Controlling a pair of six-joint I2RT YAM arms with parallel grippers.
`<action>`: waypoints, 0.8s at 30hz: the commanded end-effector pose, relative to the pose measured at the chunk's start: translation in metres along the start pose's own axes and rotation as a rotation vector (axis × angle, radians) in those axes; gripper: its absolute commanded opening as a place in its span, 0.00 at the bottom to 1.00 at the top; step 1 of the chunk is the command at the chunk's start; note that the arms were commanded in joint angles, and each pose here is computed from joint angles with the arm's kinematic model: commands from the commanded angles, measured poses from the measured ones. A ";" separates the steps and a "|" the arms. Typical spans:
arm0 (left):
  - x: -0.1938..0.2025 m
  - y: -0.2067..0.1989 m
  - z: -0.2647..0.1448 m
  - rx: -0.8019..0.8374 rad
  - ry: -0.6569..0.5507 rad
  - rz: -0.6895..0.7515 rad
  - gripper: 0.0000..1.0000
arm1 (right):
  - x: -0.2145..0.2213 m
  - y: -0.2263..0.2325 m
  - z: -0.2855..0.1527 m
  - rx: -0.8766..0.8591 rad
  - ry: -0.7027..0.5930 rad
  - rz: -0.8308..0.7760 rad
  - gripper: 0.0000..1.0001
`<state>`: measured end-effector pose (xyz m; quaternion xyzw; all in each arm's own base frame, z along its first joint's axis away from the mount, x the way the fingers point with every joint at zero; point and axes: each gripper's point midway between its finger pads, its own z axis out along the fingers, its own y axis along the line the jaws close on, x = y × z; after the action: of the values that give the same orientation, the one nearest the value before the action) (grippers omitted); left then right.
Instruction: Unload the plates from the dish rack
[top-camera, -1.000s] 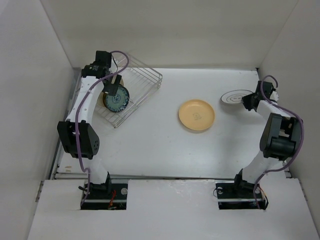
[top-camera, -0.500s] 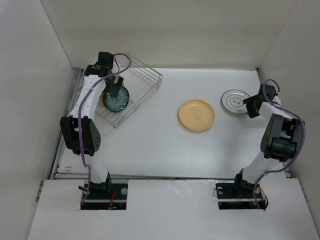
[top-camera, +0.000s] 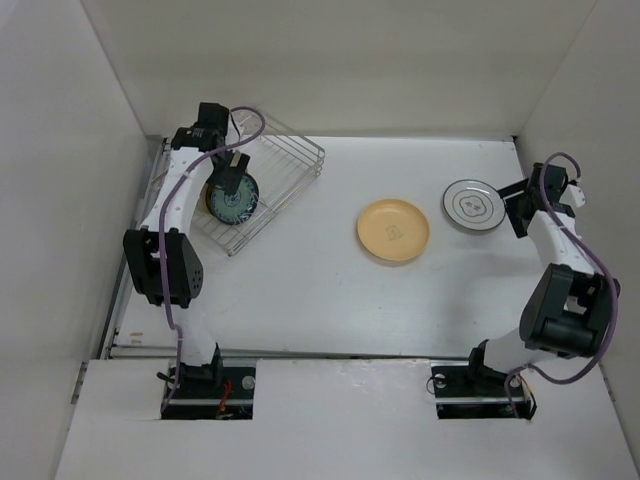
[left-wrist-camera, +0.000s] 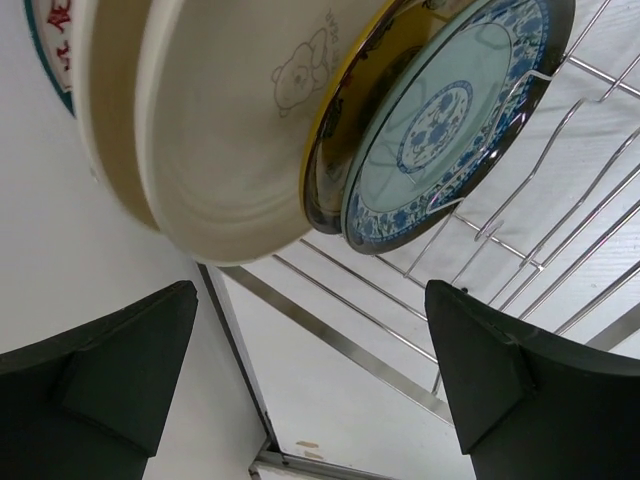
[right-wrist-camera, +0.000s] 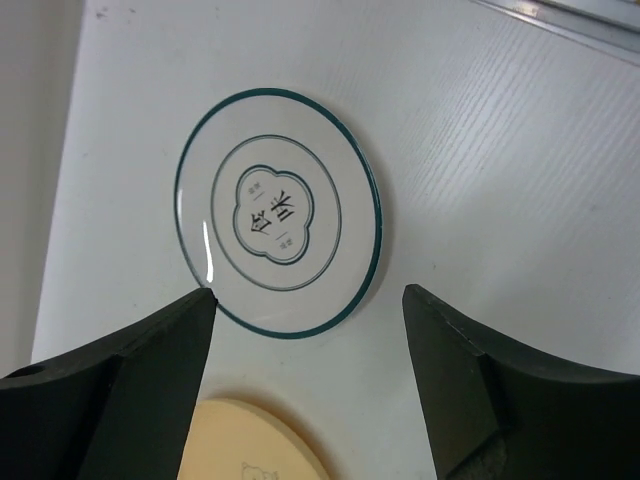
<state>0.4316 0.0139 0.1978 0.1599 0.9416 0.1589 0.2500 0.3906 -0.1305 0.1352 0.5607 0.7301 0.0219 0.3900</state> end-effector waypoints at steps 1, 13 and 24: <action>-0.005 -0.001 0.004 0.012 -0.004 0.037 0.94 | -0.018 0.005 -0.026 -0.051 -0.064 -0.020 0.82; -0.019 -0.021 0.003 0.125 -0.049 -0.021 0.43 | -0.028 0.023 -0.078 -0.180 -0.119 -0.076 0.82; -0.022 -0.017 0.020 0.090 -0.032 -0.010 0.35 | -0.035 0.025 -0.103 -0.241 -0.165 -0.107 0.82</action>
<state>0.4442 -0.0073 0.1693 0.1732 0.9515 0.1016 0.2329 0.3532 -0.1118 0.2264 0.4901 0.7154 0.0426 0.4961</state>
